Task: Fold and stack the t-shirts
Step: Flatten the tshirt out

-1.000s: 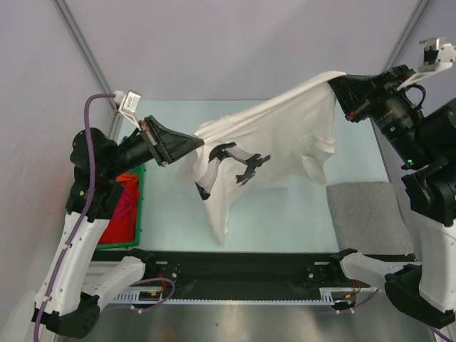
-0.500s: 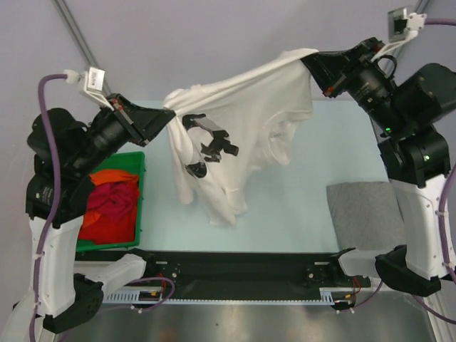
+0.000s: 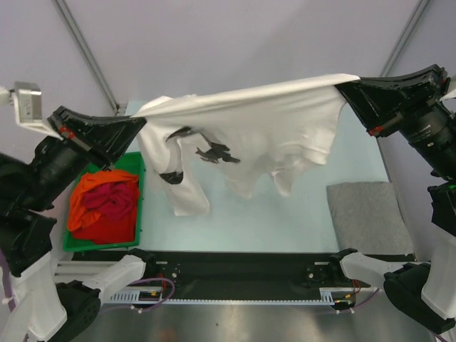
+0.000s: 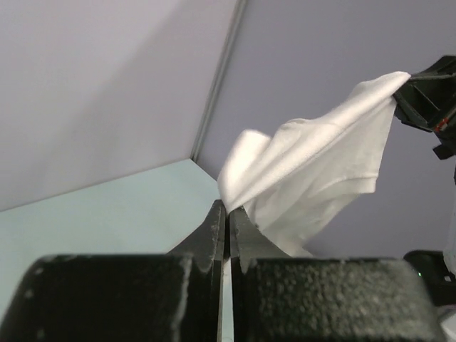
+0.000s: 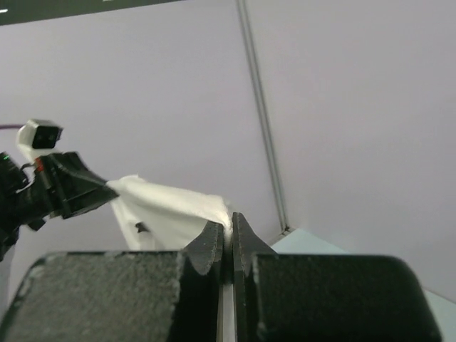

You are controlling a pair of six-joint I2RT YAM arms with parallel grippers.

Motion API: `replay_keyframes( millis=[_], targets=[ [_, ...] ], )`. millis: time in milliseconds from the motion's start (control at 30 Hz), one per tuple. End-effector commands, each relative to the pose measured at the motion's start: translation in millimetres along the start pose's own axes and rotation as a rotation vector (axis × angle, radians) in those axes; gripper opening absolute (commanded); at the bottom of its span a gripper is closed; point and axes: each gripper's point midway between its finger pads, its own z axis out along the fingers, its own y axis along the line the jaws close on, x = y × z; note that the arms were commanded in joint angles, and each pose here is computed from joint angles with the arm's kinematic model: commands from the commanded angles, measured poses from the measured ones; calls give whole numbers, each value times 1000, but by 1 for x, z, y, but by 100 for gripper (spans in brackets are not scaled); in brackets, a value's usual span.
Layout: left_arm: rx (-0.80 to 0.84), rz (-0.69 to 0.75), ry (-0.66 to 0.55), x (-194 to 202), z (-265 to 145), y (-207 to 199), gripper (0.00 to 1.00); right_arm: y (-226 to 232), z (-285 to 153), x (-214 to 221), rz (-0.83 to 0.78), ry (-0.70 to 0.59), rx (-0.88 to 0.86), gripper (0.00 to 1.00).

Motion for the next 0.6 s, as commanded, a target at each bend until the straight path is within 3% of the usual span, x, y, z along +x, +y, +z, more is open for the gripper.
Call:
replay_keyframes(
  millis=[0, 133, 233, 267, 367, 400, 467, 500, 567],
  targets=[
    [-273, 81, -90, -10, -18, 47, 0, -2, -30, -77, -114, -283, 161, 0],
    [-419, 45, -61, 19, 9, 102, 0, -66, -6, -39, -140, -178, 345, 0],
    [-566, 1, 52, 66, 41, 162, 0, -141, 12, 12, -153, -57, 556, 0],
    [-600, -4, 141, 95, 61, 188, 0, -160, 18, 33, -138, -9, 590, 0],
    [-633, -20, 257, 134, 95, 230, 0, -204, 30, 77, -123, 74, 648, 0],
    [-645, -44, 359, 169, 116, 257, 0, -233, 27, 119, -102, 155, 706, 0],
    [-640, -18, 415, 195, 141, 285, 0, -276, 26, 154, -80, 181, 772, 0],
    [-663, -28, 495, 234, 155, 315, 0, -299, 22, 181, -70, 215, 800, 0],
    [-676, 25, 524, 248, 174, 341, 0, -349, 11, 228, -63, 310, 880, 0]
  ],
)
